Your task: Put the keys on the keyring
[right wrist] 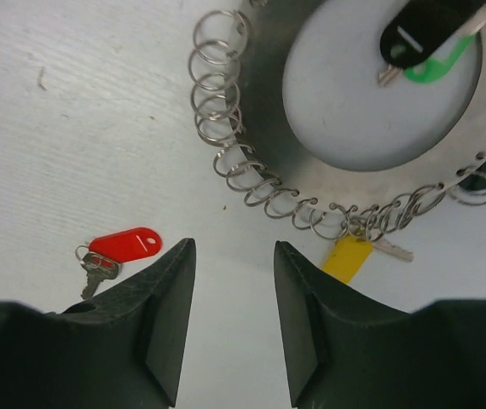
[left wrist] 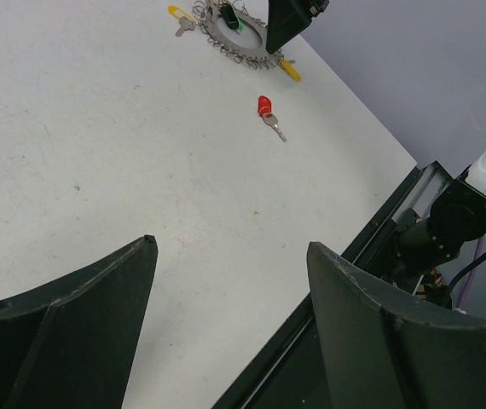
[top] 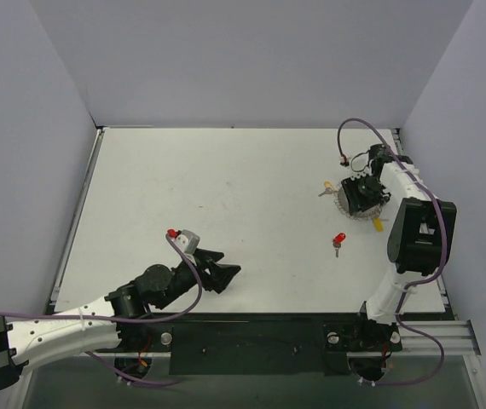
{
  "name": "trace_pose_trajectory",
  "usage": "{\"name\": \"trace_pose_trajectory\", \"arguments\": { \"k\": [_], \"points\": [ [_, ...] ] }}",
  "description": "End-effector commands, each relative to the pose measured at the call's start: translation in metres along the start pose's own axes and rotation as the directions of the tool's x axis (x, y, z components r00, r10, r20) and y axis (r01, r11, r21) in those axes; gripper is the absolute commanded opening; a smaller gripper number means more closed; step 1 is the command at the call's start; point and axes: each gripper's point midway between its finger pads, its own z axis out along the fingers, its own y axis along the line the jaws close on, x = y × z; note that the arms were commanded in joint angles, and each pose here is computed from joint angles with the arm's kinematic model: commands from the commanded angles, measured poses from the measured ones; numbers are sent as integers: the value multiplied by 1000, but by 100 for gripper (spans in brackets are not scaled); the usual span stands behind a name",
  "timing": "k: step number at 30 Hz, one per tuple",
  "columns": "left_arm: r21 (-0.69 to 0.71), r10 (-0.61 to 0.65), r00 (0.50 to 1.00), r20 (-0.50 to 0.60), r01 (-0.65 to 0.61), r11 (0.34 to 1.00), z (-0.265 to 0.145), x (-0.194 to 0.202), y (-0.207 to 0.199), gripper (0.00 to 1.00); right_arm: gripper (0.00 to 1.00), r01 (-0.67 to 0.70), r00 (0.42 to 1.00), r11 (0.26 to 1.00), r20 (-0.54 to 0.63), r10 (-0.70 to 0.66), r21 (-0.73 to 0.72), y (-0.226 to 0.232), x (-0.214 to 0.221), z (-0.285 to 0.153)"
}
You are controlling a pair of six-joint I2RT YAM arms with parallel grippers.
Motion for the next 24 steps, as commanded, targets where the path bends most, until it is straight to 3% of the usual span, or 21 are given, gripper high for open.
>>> {"name": "trace_pose_trajectory", "arguments": {
  "k": [1, 2, 6, 11, 24],
  "points": [
    [34, -52, 997, 60, 50, 998, 2, -10, -5, 81, 28, -195, 980, 967, -19, 200, 162, -17, 17, 0],
    [31, -52, 997, 59, 50, 998, 3, -8, -4, 81, 28, -255, 964, 947, -19, 264, 193, -20, 19, 2],
    [34, -56, 997, 60, 54, 998, 3, -7, -3, 81, 25, -284, 954, 932, -30, 298, 223, -19, 22, 12],
    [36, -69, 996, 64, 67, 997, 1, -3, 0, 81, 26, -275, 959, 929, 1, 283, 248, -17, 12, 11],
    [43, -91, 993, 69, 88, 995, -1, 0, 1, 81, 28, -209, 966, 927, -78, 245, 312, -18, 16, 29]
  ]
}}
